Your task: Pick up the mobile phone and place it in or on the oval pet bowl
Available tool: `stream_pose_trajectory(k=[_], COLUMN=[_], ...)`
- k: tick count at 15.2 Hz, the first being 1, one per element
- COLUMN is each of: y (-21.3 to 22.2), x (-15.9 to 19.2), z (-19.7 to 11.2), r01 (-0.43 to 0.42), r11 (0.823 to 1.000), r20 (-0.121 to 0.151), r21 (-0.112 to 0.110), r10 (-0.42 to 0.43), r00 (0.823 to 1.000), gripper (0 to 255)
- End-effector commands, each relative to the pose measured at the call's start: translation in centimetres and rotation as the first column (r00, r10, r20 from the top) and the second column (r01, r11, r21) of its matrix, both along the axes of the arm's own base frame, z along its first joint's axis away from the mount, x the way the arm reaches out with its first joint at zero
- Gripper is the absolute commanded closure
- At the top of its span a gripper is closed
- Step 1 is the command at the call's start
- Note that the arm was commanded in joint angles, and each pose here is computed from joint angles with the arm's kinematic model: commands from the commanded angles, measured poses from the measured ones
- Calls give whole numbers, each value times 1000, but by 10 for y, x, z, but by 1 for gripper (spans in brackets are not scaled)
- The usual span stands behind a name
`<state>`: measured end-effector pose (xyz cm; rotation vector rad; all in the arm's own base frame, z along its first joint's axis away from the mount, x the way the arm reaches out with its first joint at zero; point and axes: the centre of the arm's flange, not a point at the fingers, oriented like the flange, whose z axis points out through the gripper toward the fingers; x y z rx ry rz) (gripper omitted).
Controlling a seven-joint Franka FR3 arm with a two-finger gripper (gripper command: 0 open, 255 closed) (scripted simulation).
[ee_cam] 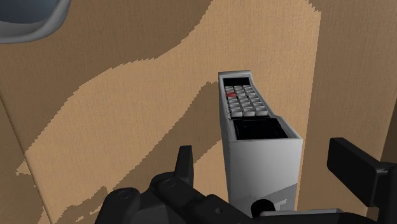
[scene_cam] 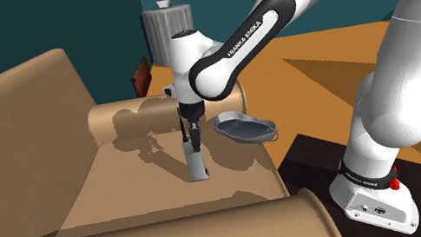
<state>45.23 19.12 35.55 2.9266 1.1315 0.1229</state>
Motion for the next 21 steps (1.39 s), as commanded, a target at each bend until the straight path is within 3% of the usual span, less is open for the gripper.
stream_pose_trajectory(k=[1, 10, 21], y=[0, 0, 0], x=[0, 0, 0], z=[0, 0, 58], r01=[0, 0, 0], r11=[1000, 1000, 1000], r20=[0, 0, 0], r21=[0, 0, 0], r10=[0, 0, 0], r00=[1000, 1000, 1000], gripper=[255, 255, 255])
